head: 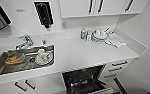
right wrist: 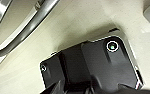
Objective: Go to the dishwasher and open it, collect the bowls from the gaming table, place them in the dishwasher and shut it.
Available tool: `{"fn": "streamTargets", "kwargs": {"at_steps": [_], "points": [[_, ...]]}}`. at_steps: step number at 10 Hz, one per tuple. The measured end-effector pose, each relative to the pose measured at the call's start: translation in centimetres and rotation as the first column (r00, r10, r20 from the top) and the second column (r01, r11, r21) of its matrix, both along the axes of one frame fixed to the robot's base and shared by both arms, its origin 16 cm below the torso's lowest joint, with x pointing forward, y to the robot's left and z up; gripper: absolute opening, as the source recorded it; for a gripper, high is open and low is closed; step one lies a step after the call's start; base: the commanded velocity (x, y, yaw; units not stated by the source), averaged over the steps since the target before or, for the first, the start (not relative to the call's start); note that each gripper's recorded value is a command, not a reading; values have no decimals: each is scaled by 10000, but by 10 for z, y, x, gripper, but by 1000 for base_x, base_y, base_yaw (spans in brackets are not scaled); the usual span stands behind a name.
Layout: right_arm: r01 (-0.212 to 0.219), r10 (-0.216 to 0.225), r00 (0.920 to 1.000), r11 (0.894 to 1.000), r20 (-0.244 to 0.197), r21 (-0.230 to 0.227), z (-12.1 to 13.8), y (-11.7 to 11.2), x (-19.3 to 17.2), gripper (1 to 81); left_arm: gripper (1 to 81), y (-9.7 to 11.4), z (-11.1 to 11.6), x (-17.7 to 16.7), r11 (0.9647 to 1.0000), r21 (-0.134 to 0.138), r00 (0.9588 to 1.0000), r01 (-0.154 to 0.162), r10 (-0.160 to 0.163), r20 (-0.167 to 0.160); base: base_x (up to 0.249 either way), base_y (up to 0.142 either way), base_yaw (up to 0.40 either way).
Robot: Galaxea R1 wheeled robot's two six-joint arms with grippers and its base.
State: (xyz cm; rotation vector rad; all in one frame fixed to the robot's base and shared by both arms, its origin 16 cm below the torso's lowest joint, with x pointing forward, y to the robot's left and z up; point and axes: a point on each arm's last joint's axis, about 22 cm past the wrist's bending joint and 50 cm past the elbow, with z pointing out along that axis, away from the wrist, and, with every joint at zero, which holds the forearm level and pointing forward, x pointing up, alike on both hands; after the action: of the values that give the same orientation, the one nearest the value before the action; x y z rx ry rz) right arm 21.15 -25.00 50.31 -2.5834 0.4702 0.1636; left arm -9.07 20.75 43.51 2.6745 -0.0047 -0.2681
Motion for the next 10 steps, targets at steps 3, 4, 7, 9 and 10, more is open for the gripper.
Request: {"fn": "streamTargets", "kwargs": {"at_steps": [3, 4, 7, 9, 10], "points": [[-236, 239, 9997, 9993, -83, 283, -10, 27, -18, 811, 811, 0, -8, 27, 10000, -3, 9995, -2, 2, 316, 0, 0, 0], [-199, 201, 9997, 9997, -103, 158, -17, 22, -14, 811, 811, 0, -10, 27, 10000, 0, 9997, 0, 0, 233, 0, 0, 0], [-248, 262, 9983, 9993, -515, 277, -37, 37, -16, 811, 811, 0, -14, 22, 10000, 8, 9998, 4, -4, -216, 0, 0, 0], [-285, 294, 9991, 9992, -320, 290, -46, 46, 1, 811, 811, 1, -22, 36, 10000, 24, 10000, 5, -5, -87, 0, 0, 0], [-294, 299, 9994, 9991, -197, 291, -51, 54, 12, 811, 811, 3, -26, 44, 10000, 53, 10000, 14, -14, 9, 0, 0, 0]]}}
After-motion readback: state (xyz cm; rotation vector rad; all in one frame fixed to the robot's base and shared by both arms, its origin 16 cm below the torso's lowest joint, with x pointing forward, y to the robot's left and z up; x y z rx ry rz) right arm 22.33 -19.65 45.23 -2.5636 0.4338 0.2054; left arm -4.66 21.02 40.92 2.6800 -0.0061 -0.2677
